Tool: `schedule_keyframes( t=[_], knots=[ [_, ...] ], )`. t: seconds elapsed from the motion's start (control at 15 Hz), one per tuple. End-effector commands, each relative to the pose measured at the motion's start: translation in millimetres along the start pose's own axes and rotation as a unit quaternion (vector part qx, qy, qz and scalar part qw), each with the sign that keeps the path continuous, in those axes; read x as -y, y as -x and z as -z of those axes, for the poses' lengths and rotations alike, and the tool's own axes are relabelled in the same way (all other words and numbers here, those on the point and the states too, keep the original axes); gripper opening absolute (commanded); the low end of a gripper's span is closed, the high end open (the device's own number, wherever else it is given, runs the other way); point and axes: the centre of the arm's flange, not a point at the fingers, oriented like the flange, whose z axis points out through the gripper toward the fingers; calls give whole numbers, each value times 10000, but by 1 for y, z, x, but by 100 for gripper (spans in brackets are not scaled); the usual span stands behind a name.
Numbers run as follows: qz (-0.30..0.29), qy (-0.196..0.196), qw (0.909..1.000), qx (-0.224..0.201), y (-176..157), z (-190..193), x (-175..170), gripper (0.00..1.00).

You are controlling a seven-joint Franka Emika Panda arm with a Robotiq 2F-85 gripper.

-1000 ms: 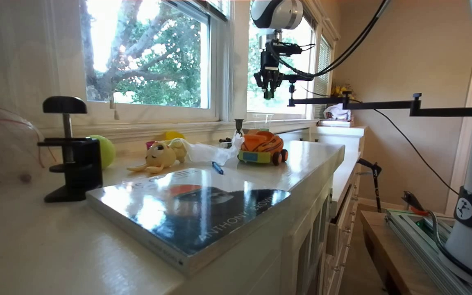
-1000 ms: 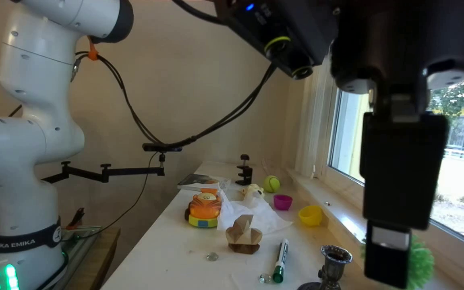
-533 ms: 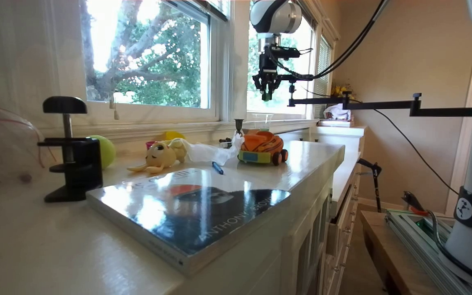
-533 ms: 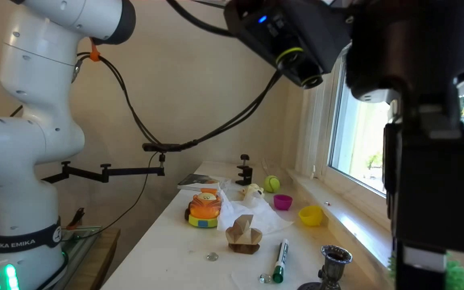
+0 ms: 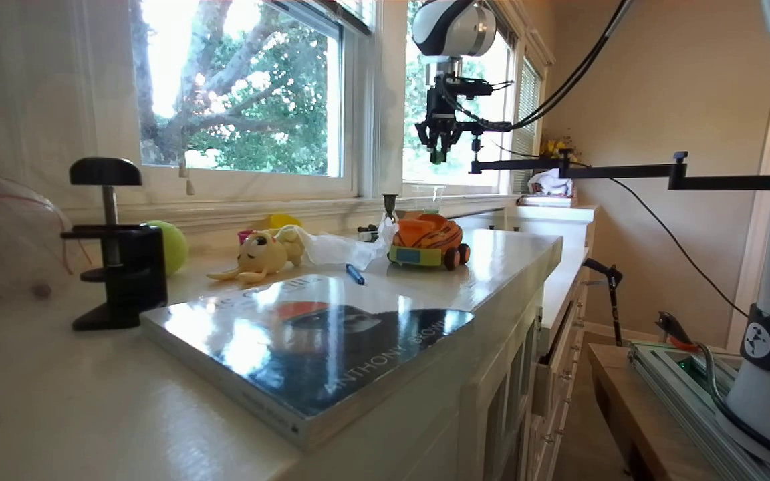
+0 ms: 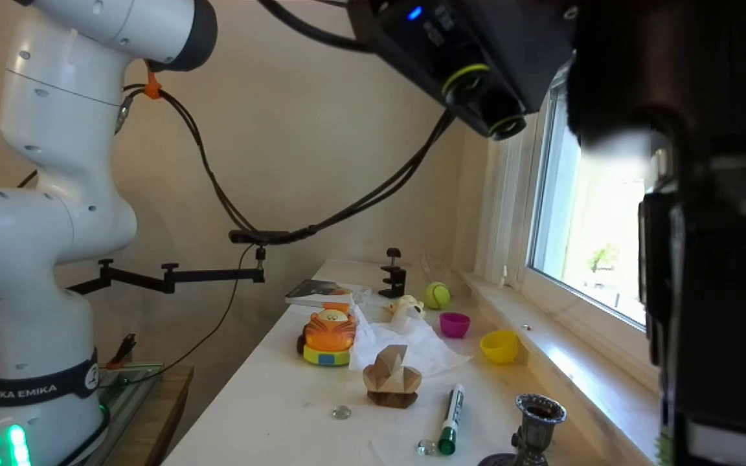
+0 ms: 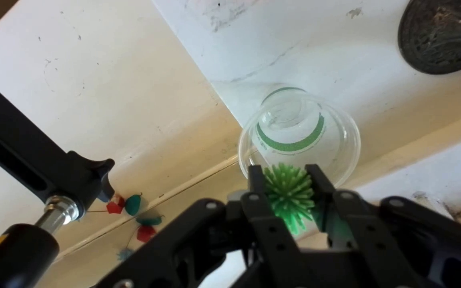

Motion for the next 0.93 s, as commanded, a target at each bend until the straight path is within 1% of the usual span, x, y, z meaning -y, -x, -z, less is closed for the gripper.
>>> schedule_keyframes(
  t=[0.0, 0.07, 0.27, 0.33, 0.4, 0.53, 0.6, 0.67, 0.87],
  knots=[
    [-5, 33, 9999, -119, -9, 10, -49, 61],
    [-21, 72, 9999, -139, -10, 12, -54, 66],
    [-82, 117, 9997, -177, -13, 17, -86, 89],
    [-97, 133, 9997, -188, -13, 18, -89, 95],
    [-119, 139, 9997, -183, -14, 18, -92, 98],
    [-164, 173, 9996, -163, -14, 15, -96, 100],
    [-212, 153, 9996, -99, -6, 9, -83, 97],
    [-217, 154, 9996, -99, -6, 9, -84, 100],
    [-220, 155, 9996, -99, -6, 9, -85, 100]
  ],
)
